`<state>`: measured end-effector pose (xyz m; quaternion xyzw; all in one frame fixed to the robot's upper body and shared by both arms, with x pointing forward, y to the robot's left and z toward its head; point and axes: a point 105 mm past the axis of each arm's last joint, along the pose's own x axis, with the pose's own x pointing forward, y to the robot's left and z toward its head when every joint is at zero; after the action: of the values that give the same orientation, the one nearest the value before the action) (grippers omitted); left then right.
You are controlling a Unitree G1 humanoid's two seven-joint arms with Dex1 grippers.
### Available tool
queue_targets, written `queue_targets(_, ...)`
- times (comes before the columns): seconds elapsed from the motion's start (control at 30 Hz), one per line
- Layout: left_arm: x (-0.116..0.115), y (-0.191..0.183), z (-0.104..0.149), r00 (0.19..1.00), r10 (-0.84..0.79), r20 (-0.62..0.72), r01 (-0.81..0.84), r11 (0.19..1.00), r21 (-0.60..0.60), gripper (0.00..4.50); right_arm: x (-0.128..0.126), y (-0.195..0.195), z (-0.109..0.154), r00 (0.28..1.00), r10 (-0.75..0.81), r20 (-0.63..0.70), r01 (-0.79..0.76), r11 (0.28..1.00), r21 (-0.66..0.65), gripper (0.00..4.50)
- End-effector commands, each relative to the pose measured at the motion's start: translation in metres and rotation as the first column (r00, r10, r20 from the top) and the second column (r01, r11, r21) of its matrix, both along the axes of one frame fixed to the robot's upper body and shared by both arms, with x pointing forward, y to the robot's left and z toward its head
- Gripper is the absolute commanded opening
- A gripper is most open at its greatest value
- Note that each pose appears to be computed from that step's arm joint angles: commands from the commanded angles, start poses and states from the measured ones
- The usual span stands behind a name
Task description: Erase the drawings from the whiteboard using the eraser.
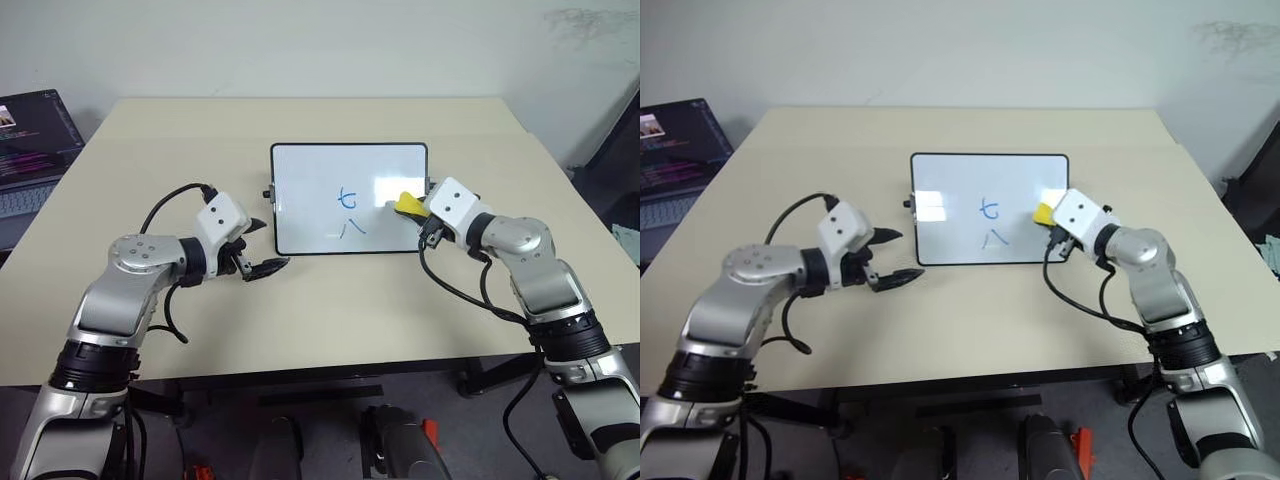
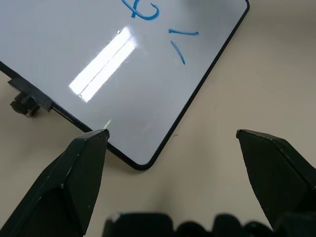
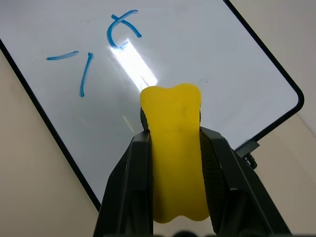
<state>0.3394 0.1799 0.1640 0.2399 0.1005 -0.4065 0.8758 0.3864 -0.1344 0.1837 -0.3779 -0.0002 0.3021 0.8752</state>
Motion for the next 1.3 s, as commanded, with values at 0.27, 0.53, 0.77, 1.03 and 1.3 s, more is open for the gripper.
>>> queue_targets(0.27, -0.002, -0.001, 0.019, 0.998, -0.016, 0.061, 0.017, 1.000, -0.004, 4.50, 0.002, 0.001, 0.029, 0.996, 0.001, 0.092, -0.003, 1.000, 0.021, 0.97)
queue_targets(0.53, -0.001, -0.003, 0.020, 0.998, -0.019, 0.064, 0.020, 1.000, -0.009, 4.50, 0.005, 0.007, 0.034, 0.993, 0.034, 0.110, -0.034, 0.999, -0.002, 0.97)
queue_targets(0.77, -0.002, -0.003, 0.019, 0.998, -0.020, 0.064, 0.020, 1.000, -0.010, 4.50, 0.007, 0.009, 0.034, 0.993, 0.051, 0.110, -0.050, 0.999, -0.010, 0.97)
queue_targets(1.03, -0.003, -0.008, 0.010, 0.999, -0.030, 0.041, 0.030, 1.000, -0.004, 4.50, 0.008, 0.041, 0.026, 0.989, 0.102, 0.105, -0.102, 0.995, -0.010, 0.97)
queue_targets(1.3, 0.001, -0.012, 0.009, 0.998, -0.037, 0.047, 0.036, 0.999, 0.007, 4.50, 0.021, 0.055, 0.017, 0.990, 0.108, 0.096, -0.102, 0.993, -0.063, 0.97)
